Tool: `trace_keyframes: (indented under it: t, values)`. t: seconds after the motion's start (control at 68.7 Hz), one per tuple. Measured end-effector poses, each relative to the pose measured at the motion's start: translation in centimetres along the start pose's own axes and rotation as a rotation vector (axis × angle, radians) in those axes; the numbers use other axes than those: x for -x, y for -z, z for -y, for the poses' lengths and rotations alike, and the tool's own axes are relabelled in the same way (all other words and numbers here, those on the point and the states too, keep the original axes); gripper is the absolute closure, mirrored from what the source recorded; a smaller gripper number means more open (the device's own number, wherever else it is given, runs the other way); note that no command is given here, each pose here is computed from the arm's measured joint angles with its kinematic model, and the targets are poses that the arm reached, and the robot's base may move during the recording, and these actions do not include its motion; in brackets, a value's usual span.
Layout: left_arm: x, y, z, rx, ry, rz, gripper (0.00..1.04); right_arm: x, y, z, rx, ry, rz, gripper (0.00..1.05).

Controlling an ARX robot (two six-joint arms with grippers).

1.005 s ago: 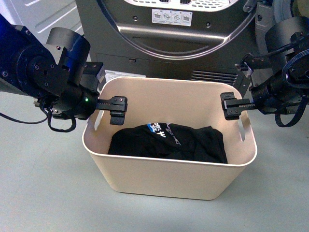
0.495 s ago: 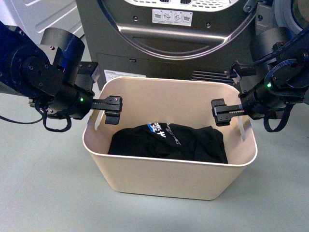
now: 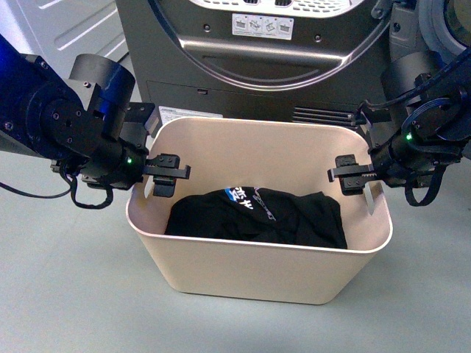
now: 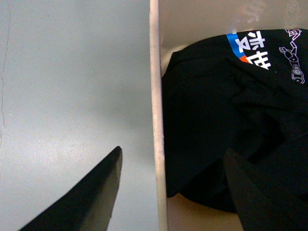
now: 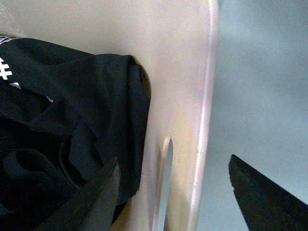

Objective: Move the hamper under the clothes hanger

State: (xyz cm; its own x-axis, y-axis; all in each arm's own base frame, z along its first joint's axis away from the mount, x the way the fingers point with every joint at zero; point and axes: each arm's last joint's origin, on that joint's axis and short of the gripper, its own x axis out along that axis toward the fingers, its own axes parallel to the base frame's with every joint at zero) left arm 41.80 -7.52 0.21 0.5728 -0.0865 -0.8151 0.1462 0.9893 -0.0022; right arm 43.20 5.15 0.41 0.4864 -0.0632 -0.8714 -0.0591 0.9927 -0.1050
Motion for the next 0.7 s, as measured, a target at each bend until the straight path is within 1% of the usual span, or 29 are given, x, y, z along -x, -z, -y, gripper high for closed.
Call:
trace_keyframes:
  t: [0.015,0.073,0.175,0.233,0.277,0.291,0.32,0.335,0.393,0.699]
  values:
    - [0.0,0.01,0.02,0.0,0.0,0.0,0.5,-0.01,0.01,-0.01,0.0,0.002,0.0,0.44]
    - [-0.05,0.16,0.06,-0.001,0.005,-0.003,0.62,-0.11,0.1,0.01,-0.001,0.014,-0.003,0.56]
    - [-0.1,0.23,0.06,-0.001,0.006,-0.004,0.76,-0.17,0.19,0.03,-0.002,0.027,-0.008,0.7]
    - [-0.1,0.25,0.04,-0.001,0.001,-0.004,0.87,-0.24,0.26,-0.04,-0.001,0.03,-0.01,0.81]
    - [-0.1,0.28,-0.04,0.001,0.0,-0.005,0.92,-0.28,0.3,-0.08,0.0,0.03,-0.011,0.86]
    - [-0.1,0.29,-0.1,0.002,0.0,-0.005,0.96,-0.28,0.3,-0.09,0.001,0.031,-0.011,0.89]
    - [-0.1,0.3,-0.16,0.007,0.0,-0.006,0.99,-0.27,0.3,-0.15,0.002,0.031,-0.011,0.93]
    - [-0.1,0.3,-0.23,0.011,-0.001,-0.006,1.01,-0.26,0.3,-0.23,0.003,0.03,-0.011,0.96]
    - [-0.1,0.3,-0.25,0.015,0.001,-0.006,1.0,-0.24,0.29,-0.37,-0.011,0.029,-0.009,1.02]
    - [0.67,0.35,-0.6,0.035,-0.004,-0.017,1.01,0.29,0.16,-0.44,-0.021,0.024,-0.001,1.02]
